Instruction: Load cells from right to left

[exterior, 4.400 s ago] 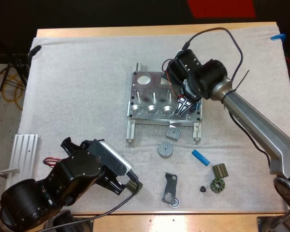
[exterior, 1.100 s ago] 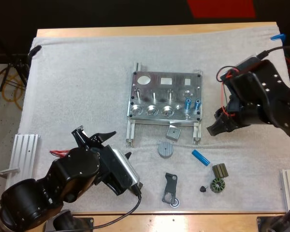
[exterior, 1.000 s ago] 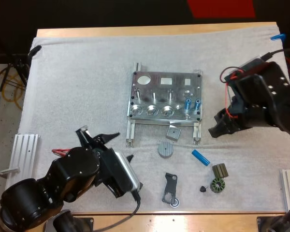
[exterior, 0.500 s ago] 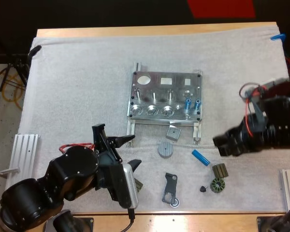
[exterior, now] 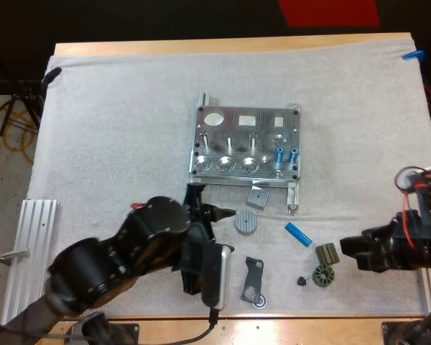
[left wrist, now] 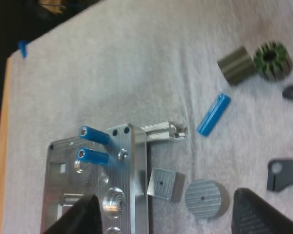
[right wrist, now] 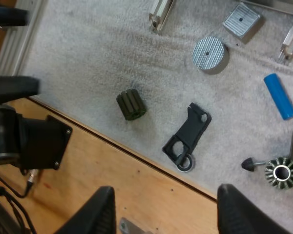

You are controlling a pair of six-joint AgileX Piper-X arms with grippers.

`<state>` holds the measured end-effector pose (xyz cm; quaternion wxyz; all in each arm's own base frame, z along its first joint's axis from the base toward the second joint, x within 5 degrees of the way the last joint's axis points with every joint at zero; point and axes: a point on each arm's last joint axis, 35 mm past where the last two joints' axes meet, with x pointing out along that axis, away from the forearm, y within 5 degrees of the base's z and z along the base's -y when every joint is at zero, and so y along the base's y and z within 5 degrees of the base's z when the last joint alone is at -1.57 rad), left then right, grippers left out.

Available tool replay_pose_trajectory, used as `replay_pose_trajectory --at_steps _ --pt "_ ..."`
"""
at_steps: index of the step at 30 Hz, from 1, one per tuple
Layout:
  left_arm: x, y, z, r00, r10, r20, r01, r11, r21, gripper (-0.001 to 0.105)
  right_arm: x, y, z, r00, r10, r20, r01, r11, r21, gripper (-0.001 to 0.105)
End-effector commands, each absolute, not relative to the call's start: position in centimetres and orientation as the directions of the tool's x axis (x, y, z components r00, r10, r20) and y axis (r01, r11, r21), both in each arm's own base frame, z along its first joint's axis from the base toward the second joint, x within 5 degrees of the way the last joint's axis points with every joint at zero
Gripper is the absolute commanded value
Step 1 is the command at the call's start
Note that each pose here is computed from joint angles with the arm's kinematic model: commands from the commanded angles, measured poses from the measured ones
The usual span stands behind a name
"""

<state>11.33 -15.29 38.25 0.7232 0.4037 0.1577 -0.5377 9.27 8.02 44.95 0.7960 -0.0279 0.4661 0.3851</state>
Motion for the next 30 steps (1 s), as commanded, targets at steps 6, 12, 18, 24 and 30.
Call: replay_pose_trajectory --at_steps 6,12,18,24,30 --pt "13.2 -17.9 36.0 0.327 -0.606 -0.725 0.893 -0.053 0.447 0.057 6.7 6.2 45.5 0.284 0.615 -0.736 -0.622 0.702 0.346 0.047" --pt "15.4 -20.7 33.5 0.303 -0.574 -0.761 0.892 -0.111 0.439 0.057 5.3 5.2 46.0 0.315 0.636 -0.704 -0.622 0.699 0.353 0.047" --pt "17.2 -23.1 30.7 0.282 -0.547 -0.788 0.875 -0.191 0.445 0.057 5.0 5.0 46.0 0.32 0.64 -0.698 -0.625 0.697 0.352 0.047" --pt "18.4 -24.8 27.4 0.205 -0.503 -0.839 0.842 -0.346 0.413 0.057 5.0 5.0 46.0 0.322 0.639 -0.699 -0.624 0.698 0.351 0.047" --pt "19.1 -26.6 24.5 0.045 -0.55 -0.834 0.799 -0.481 0.36 0.057 5.0 5.0 46.0 0.328 0.635 -0.699 -0.623 0.702 0.346 0.047"
